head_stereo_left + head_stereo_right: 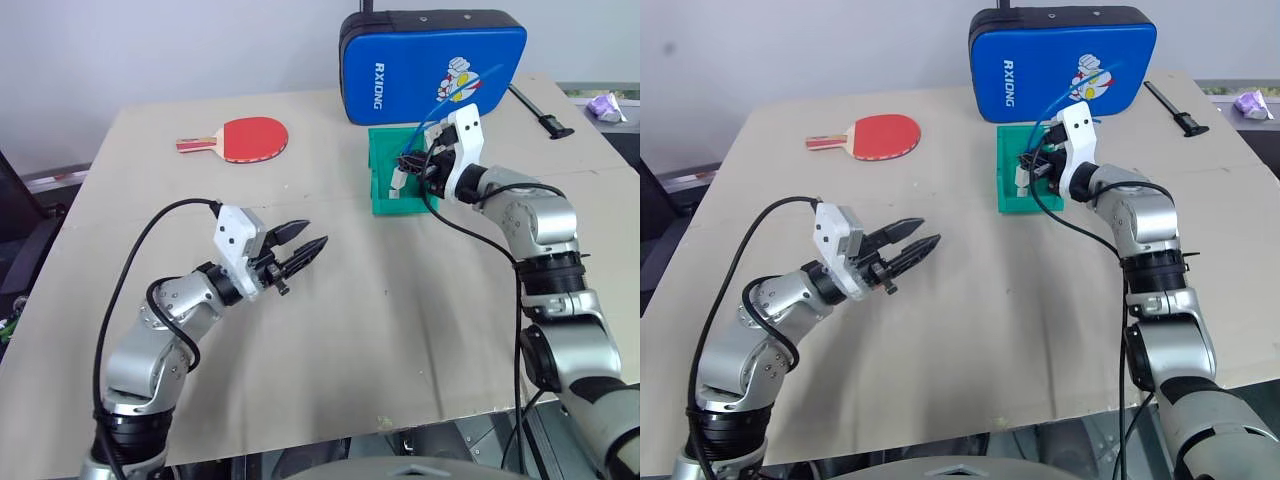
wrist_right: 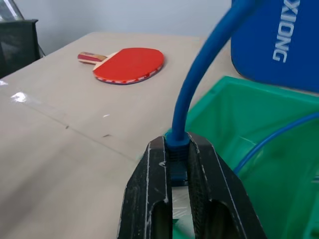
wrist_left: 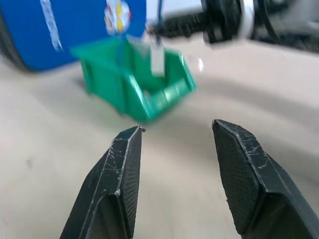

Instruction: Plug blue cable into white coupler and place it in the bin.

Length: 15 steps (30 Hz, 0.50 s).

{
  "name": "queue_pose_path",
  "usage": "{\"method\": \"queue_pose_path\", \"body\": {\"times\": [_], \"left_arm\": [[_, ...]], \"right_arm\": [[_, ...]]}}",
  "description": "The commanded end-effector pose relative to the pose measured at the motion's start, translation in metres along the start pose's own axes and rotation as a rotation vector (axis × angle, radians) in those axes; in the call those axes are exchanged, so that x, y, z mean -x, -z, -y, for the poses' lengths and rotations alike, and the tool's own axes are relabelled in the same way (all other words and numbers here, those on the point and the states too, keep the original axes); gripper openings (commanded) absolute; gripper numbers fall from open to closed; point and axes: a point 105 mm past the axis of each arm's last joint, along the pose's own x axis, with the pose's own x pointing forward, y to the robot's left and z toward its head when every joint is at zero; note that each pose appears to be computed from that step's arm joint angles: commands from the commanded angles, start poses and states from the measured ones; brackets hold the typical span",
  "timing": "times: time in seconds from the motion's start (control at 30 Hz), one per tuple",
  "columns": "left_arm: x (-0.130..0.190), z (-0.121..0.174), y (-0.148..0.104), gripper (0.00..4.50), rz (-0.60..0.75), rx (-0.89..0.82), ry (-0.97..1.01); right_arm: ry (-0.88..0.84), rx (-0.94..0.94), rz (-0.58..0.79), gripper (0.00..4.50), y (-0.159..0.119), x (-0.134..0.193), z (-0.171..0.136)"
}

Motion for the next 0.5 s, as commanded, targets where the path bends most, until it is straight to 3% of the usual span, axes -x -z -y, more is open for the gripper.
{"method": "queue_pose_path", "body": {"times": [0.03,0.07,0.1,0.2,0.37,0.5], "left_arm": [[0.011,-0.009,-0.039,2.27,0.048,-0.066,0.002],[0.014,-0.013,-0.047,2.27,0.053,-0.078,-0.007],[0.016,-0.016,-0.051,2.30,0.055,-0.083,-0.014],[0.017,-0.021,-0.061,2.30,0.073,-0.068,-0.029],[0.015,-0.015,-0.066,2.30,0.096,-0.042,-0.023],[0.016,-0.011,-0.064,2.30,0.089,-0.038,-0.030]], "right_arm": [[0.006,0.013,0.007,0.00,-0.015,-0.011,0.011],[0.004,0.022,-0.018,0.00,-0.013,-0.015,0.013],[0.001,0.027,-0.034,0.78,-0.012,-0.017,0.014],[0.017,0.056,-0.089,2.00,-0.004,-0.022,0.020],[0.115,0.113,-0.013,4.41,-0.019,-0.019,0.037],[0.074,0.151,0.032,4.47,-0.025,-0.010,0.037]]}}
